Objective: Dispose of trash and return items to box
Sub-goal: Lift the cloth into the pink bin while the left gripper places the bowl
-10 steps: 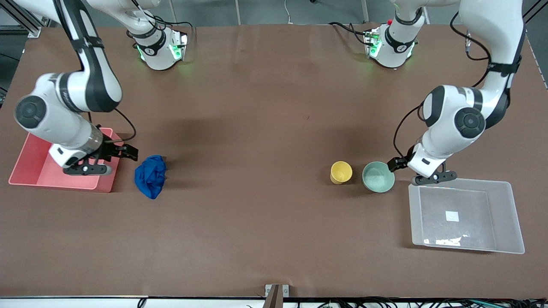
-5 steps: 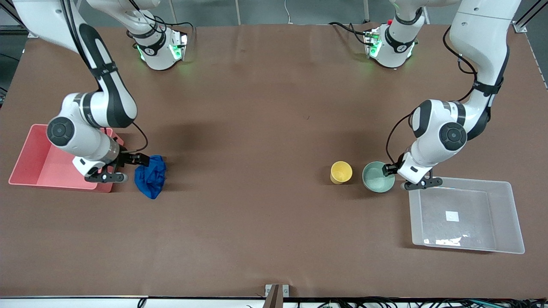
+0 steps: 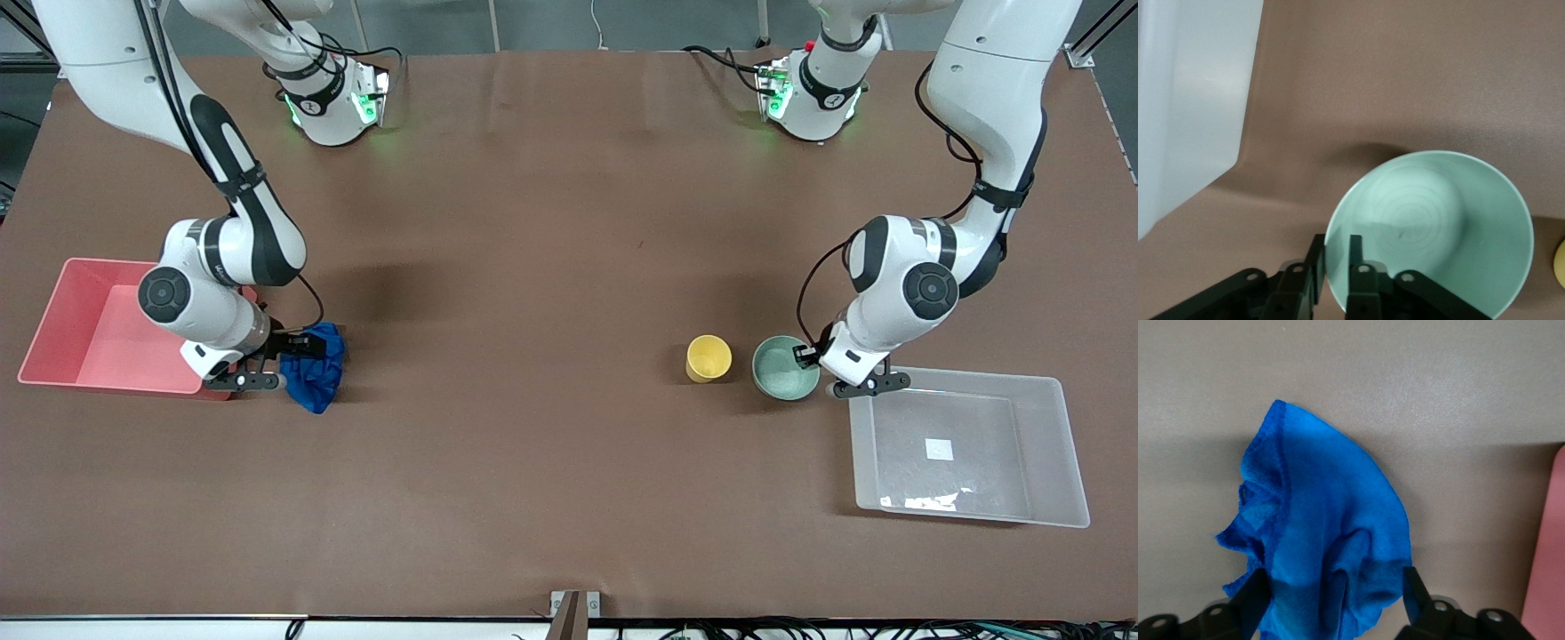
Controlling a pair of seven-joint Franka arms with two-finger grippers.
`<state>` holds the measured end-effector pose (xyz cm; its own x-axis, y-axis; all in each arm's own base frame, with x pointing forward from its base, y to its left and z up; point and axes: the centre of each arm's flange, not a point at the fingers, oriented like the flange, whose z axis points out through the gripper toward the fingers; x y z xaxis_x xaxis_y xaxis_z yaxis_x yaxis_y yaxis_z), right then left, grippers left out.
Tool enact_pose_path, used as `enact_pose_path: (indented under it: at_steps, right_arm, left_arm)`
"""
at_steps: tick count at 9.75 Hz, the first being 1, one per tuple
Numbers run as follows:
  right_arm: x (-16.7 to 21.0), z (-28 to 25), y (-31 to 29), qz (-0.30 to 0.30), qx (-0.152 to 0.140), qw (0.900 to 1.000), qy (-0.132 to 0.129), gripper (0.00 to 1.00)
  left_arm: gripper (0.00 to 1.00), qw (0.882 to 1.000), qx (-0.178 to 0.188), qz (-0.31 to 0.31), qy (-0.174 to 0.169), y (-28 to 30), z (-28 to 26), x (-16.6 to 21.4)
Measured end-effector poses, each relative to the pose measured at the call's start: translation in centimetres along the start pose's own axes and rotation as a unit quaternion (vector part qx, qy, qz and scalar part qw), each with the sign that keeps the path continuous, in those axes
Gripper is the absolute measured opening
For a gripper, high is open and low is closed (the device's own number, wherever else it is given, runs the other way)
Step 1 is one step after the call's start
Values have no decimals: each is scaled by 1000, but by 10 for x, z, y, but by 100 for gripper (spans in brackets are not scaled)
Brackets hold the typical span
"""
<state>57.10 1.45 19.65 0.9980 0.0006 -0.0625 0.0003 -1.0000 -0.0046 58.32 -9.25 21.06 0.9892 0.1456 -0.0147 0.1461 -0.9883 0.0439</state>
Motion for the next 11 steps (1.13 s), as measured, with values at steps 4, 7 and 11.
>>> enact_pose_path:
  at_steps: [4, 7, 11]
  right_arm:
    - [-1, 4, -5, -4, 0, 1000, -9, 36]
    - [-1, -18, -5, -4, 0, 999, -40, 15]
    - [-1, -153, 10, 9, 3, 999, -36, 14]
  left_arm:
    - [3, 999, -7, -5, 33, 3, -37, 18]
    - [3, 999, 2, -11, 43, 0, -140, 52]
    - [3, 995, 46, 60, 68, -92, -162, 115]
